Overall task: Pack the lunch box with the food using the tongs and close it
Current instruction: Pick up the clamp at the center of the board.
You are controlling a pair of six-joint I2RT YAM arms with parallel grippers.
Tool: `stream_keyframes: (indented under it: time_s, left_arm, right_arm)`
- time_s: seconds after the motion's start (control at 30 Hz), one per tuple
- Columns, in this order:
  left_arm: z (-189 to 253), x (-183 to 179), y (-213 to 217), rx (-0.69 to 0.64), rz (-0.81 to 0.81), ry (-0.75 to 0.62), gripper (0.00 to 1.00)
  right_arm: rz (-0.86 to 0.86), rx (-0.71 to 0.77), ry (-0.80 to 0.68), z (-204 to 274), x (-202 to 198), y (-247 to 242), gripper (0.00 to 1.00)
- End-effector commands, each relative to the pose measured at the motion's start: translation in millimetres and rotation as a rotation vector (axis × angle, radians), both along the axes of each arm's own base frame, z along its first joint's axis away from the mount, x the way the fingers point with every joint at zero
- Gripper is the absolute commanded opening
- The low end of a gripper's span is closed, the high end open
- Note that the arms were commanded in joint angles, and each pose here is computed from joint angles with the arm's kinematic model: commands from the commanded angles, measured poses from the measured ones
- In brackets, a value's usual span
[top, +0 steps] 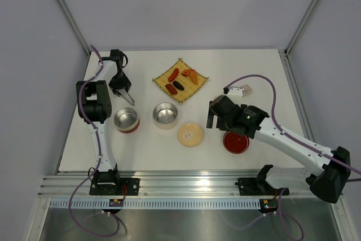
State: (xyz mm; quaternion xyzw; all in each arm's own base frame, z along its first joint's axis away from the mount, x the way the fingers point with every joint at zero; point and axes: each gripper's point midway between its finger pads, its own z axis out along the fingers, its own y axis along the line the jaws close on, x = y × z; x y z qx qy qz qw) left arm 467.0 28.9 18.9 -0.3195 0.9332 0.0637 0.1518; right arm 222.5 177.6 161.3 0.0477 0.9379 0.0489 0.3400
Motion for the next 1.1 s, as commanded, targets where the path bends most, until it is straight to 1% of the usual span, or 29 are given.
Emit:
stream_keyframes:
  time_s: [0.0,0.17,0.23,0.3,0.33,0.4,0.43,0.5,0.53,0.57,0.6,0.63,0.67,0.73,0.77,0.8,0.87,0.93,0.97,1.07]
  left_arm:
    - [11,14,1,0.003,-0.038,-0.045,0.5]
    - [31,21,5,0.024,-0.063,-0.088,0.26]
    - [51,27,3,0.022,-0.069,-0.135,0.16]
    - [70,35,-3,-0.007,-0.092,-0.199,0.12]
    - [95,39,-8,-0.016,-0.112,-0.264,0.1]
    - [124,40,-11,0.003,-0.125,-0.327,0.1]
    - [150,37,-12,0.018,-0.132,-0.383,0.1]
    - [178,37,-19,0.021,-0.186,-0.46,0.11]
    - [182,32,-38,-0.001,-0.258,-0.477,0.12]
    - [213,30,-54,0.002,-0.355,-0.563,0.13]
    - [220,25,-69,-0.025,-0.414,-0.587,0.14]
    - [226,19,-78,-0.021,-0.464,-0.596,0.15]
    - [236,10,-92,-0.026,-0.507,-0.602,0.17]
    - [238,0,-104,-0.021,-0.564,-0.57,0.18]
    - [240,-10,-109,-0.025,-0.586,-0.531,0.18]
    - [235,-18,-127,-0.06,-0.638,-0.501,0.18]
    - [229,-36,-146,-0.062,-0.699,-0.437,0.19]
    - [228,-48,-159,-0.065,-0.735,-0.417,0.25]
    - [227,-53,-164,-0.045,-0.745,-0.413,0.27]
    - [217,-60,-176,-0.099,-0.761,-0.402,0.31]
  right_arm:
    - [-0.055,0.045,-0.033,7,-1,-5,0.99]
    - [-0.06,0.042,-0.05,12,-1,-10,1.0]
    - [-0.061,0.032,-0.055,14,0,-11,0.99]
    - [-0.06,0.028,-0.057,15,1,-11,0.99]
    - [-0.061,0.027,-0.057,16,3,-10,0.99]
    - [-0.062,0.025,-0.06,18,4,-9,1.0]
    - [-0.074,0.03,-0.054,19,3,-9,1.0]
    - [-0.086,0.037,-0.052,19,2,-11,1.0]
    - [-0.095,0.056,-0.06,22,1,-11,1.0]
    - [-0.098,0.064,-0.066,24,2,-10,0.99]
    - [-0.1,0.072,-0.077,26,2,-10,0.99]
    - [-0.103,0.077,-0.082,29,2,-12,0.99]
    - [-0.106,0.07,-0.086,31,2,-14,0.99]
    - [-0.11,0.064,-0.101,39,4,-16,1.0]
    - [-0.11,0.051,-0.098,41,3,-18,0.99]
    - [-0.113,0.05,-0.106,46,4,-19,0.99]
    - [-0.116,0.042,-0.111,49,5,-21,0.99]
    - [-0.116,0.048,-0.119,52,6,-20,0.99]
    - [-0.115,0.052,-0.123,53,6,-19,0.99]
    - [-0.108,0.061,-0.123,54,9,-15,0.99]
